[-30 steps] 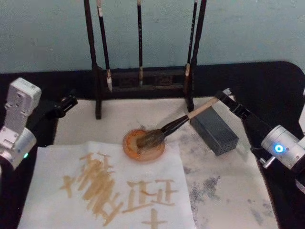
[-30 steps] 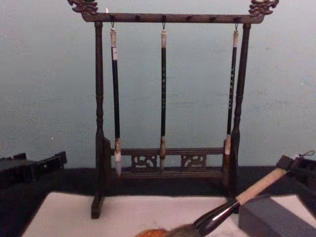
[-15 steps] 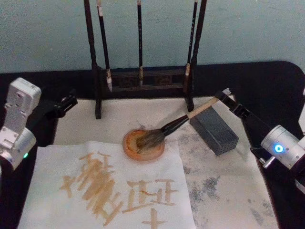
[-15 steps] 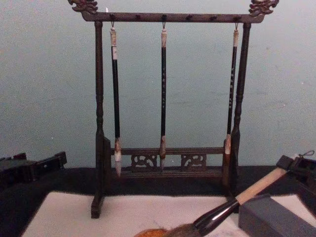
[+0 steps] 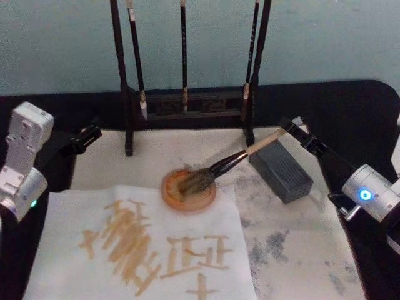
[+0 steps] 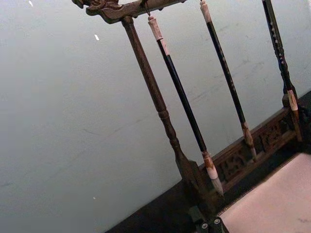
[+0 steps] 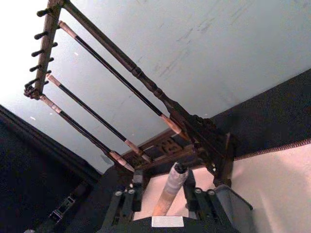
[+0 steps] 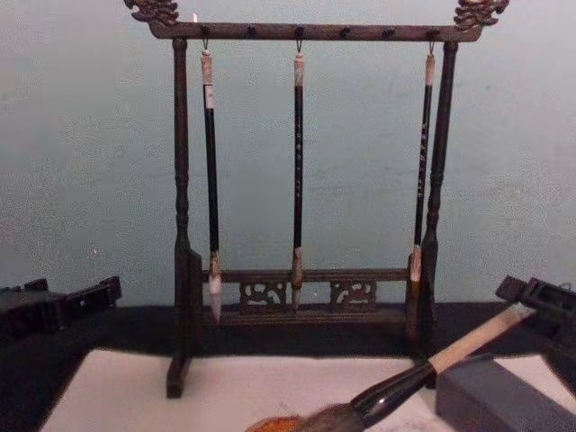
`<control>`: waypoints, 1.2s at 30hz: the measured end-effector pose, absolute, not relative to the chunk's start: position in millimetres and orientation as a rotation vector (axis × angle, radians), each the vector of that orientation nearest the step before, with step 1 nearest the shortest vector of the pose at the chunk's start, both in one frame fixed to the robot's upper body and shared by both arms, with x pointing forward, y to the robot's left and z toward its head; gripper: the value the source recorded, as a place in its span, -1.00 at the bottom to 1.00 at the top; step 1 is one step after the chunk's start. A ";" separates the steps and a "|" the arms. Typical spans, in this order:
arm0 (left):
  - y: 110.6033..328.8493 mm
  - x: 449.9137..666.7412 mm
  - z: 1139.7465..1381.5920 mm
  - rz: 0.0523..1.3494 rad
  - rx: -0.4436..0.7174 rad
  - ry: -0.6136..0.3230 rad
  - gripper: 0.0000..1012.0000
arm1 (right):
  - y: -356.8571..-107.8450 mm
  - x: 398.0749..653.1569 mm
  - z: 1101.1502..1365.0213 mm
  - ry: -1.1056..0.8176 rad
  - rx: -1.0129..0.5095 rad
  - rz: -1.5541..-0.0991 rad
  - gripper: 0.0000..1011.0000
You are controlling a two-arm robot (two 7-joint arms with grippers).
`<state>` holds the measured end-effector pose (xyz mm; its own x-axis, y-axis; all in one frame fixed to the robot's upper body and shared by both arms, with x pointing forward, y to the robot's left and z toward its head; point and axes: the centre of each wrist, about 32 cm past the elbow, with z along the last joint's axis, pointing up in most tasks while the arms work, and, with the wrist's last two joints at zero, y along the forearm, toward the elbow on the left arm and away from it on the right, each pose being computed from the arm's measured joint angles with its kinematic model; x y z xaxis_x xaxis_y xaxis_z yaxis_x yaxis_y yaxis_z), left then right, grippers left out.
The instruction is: Pick up the brush from the inkstone, write on the paper, then place the brush back to its original position.
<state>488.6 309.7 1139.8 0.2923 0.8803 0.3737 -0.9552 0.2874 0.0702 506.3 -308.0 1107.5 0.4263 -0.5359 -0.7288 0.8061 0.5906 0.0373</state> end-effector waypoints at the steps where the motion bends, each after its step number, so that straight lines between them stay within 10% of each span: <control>1: 309.7 488.6 1139.8 1.248 0.304 -0.285 0.98 | -308.1 506.3 1107.5 0.738 0.415 -0.869 0.08; 16: 309.7 488.6 1139.8 1.248 0.304 -0.285 0.98 | -312.0 503.0 1113.0 0.741 0.375 -0.934 0.96; 36: 309.7 488.6 1139.8 1.248 0.305 -0.285 0.98 | -315.9 500.5 1124.4 0.736 0.264 -1.004 0.99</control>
